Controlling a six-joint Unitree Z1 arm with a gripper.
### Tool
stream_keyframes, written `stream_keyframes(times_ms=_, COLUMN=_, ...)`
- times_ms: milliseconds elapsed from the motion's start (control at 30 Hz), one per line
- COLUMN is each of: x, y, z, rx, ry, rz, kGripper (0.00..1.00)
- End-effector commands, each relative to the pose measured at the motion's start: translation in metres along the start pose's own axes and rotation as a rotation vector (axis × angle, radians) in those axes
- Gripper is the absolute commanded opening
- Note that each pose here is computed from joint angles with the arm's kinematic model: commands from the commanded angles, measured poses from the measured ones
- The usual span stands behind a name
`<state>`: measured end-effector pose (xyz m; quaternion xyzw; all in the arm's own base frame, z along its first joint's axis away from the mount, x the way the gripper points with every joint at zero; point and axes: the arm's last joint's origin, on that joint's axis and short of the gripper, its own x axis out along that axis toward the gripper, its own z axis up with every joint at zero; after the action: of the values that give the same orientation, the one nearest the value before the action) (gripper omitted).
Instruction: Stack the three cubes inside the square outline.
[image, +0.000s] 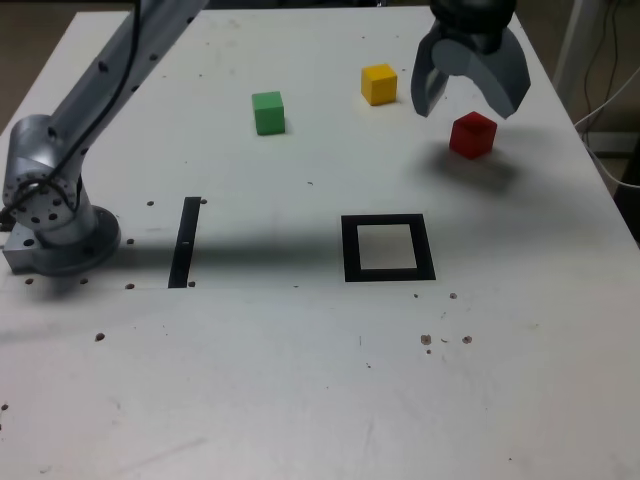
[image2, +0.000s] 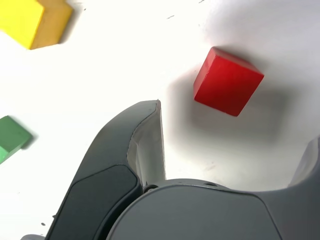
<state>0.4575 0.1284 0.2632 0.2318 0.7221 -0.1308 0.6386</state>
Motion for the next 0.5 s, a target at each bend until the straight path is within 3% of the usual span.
stream_keyframes(times_ms=0, x=0.007, y=0.004, z=0.002, rx=0.000, ry=0.004, rz=-0.005, kGripper=0.97)
stream_keyframes(times_ms=467, x=0.026, y=0.012, z=0.010, rx=0.006, ry=-0.002, rz=-0.020, kGripper=0.94)
